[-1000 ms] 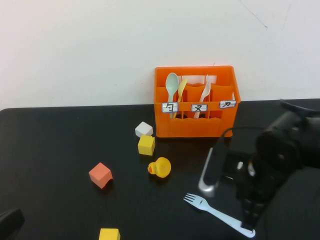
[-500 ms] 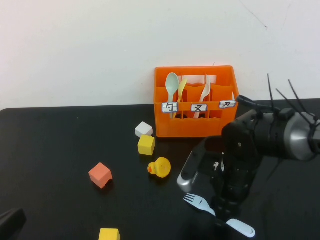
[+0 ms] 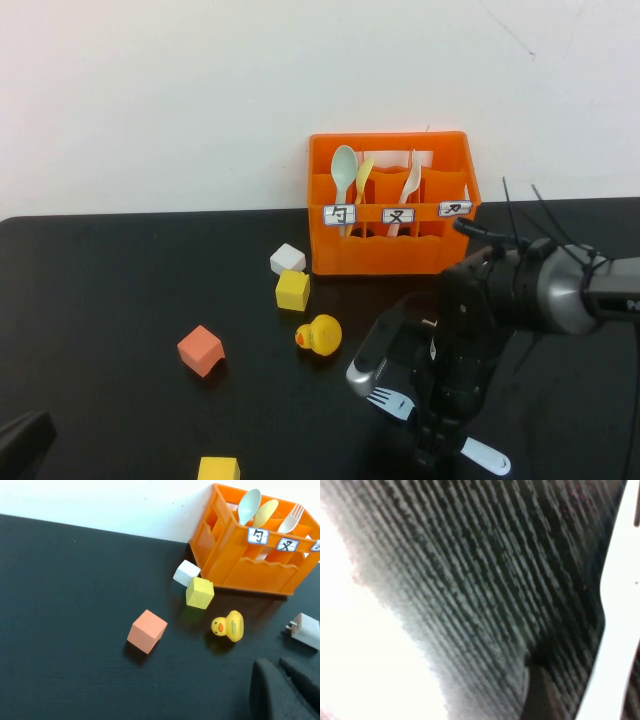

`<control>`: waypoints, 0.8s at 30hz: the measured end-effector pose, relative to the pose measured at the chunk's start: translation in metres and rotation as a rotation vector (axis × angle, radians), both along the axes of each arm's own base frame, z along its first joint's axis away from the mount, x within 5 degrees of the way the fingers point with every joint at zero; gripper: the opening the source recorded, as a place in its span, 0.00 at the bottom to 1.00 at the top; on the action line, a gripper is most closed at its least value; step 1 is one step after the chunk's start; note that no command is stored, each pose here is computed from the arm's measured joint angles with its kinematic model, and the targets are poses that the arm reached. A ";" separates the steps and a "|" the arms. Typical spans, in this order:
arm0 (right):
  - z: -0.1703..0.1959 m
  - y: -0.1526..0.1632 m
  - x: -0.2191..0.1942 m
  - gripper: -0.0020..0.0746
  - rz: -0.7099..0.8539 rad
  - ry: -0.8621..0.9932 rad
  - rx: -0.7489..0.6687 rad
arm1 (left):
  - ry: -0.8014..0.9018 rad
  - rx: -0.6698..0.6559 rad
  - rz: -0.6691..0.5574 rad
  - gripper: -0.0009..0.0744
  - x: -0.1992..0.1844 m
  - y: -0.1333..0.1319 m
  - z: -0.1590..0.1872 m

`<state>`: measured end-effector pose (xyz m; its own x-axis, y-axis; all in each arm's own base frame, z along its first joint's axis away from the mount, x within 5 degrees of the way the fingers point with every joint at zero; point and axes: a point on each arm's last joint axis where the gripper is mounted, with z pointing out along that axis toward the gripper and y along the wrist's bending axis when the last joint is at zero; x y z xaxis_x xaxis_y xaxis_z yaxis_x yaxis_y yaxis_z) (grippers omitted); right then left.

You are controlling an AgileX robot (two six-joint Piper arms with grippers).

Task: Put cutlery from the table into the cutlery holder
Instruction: Pick up the fork

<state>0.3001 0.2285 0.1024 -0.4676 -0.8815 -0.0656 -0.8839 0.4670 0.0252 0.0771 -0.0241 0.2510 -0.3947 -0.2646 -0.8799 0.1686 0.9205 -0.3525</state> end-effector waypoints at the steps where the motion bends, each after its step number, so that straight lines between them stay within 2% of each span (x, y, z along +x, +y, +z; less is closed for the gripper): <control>1: -0.003 0.000 0.000 0.58 0.000 0.003 -0.002 | 0.000 0.000 0.000 0.01 0.000 0.000 0.000; 14: -0.017 0.003 0.006 0.55 0.004 0.008 -0.019 | -0.024 0.032 -0.002 0.01 0.001 0.001 0.001; 16: -0.018 0.003 0.006 0.50 0.003 0.009 -0.027 | -0.024 0.034 -0.002 0.01 0.001 0.001 0.001; 21: -0.019 0.002 0.008 0.28 0.017 -0.006 -0.039 | -0.029 0.039 -0.006 0.01 0.001 0.000 -0.003; 24: -0.019 0.002 0.009 0.18 0.024 -0.011 -0.044 | -0.029 0.039 -0.007 0.01 0.001 0.000 -0.004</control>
